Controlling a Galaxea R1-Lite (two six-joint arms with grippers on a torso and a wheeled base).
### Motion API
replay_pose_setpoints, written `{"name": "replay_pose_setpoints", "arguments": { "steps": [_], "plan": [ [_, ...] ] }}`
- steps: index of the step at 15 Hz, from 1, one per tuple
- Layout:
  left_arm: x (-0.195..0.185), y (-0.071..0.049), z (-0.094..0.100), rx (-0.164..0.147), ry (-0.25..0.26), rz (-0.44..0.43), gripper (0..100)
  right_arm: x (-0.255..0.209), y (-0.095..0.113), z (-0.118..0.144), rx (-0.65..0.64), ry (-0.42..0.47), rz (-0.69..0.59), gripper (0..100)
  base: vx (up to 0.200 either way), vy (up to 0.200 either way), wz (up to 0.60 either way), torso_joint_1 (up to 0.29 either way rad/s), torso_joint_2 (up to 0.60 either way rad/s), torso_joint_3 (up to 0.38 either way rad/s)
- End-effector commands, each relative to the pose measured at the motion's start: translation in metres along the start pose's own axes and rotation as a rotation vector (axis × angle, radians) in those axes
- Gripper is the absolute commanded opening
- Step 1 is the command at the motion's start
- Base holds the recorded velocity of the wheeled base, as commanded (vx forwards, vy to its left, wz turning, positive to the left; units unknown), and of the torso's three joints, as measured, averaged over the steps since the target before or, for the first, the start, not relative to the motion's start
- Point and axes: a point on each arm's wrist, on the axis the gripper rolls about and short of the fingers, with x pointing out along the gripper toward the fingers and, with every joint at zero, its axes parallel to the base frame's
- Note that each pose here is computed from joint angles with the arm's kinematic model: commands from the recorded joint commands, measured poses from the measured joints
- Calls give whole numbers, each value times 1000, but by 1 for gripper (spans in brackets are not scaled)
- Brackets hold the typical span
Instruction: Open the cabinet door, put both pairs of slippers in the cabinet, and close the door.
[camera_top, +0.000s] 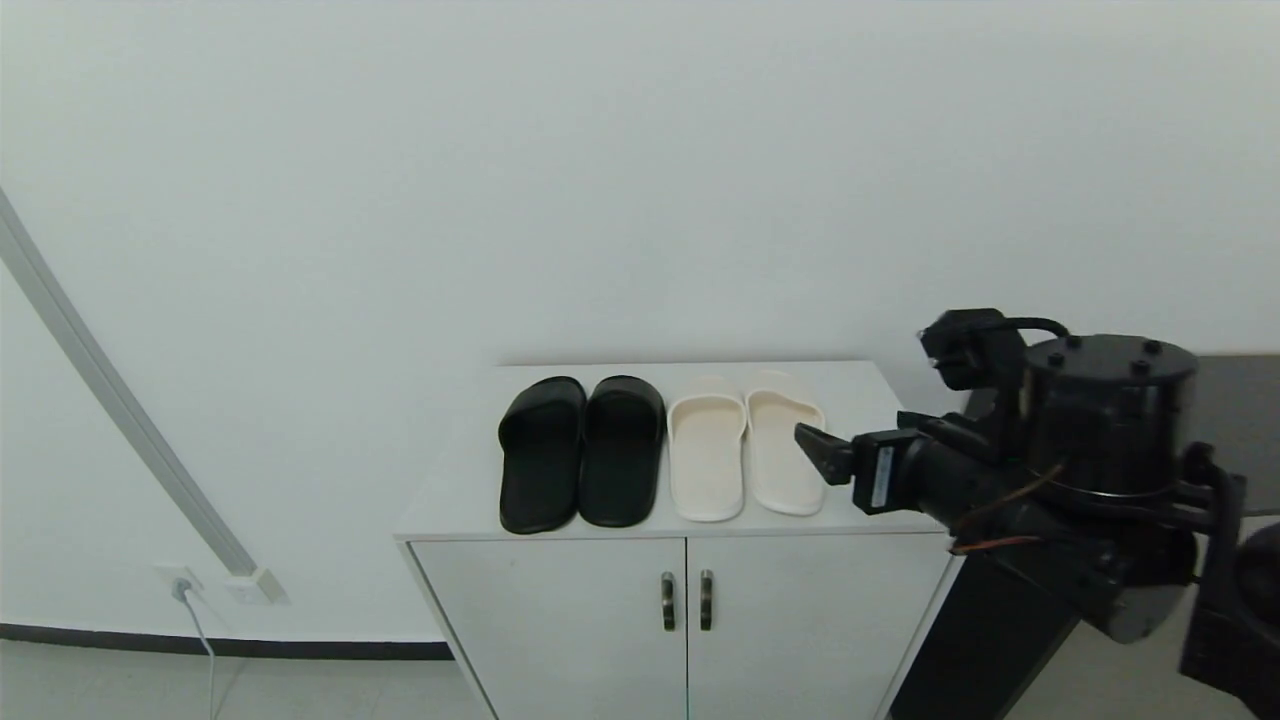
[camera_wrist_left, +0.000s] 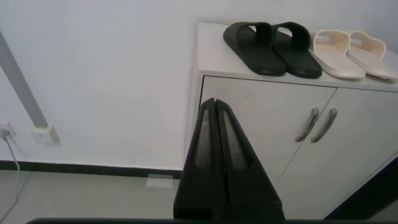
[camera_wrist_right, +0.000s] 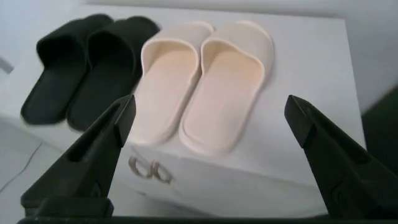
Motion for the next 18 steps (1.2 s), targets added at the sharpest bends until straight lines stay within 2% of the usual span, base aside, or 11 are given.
{"name": "replay_pose_setpoints", "arguments": {
  "steps": [1, 6, 11, 13, 18],
  "plan": [
    [0, 0, 0, 0, 0, 0, 0, 41, 23, -12, -11, 18, -45, 100, 0, 0, 0, 0, 0, 0],
    [0, 0, 0, 0, 0, 0, 0, 87, 45, -29, -20, 14, -121, 100, 0, 0, 0, 0, 0, 0],
    [0, 0, 0, -1, 0, 0, 0, 119, 52, -54, -9, 46, -143, 100, 0, 0, 0, 0, 0, 0],
    [0, 0, 0, -1, 0, 0, 0, 130, 51, -58, 4, 47, -156, 100, 0, 0, 0, 0, 0, 0],
    [0, 0, 0, 0, 0, 0, 0, 174, 27, -64, 19, 44, -240, 100, 0, 0, 0, 0, 0, 0]
  ]
}}
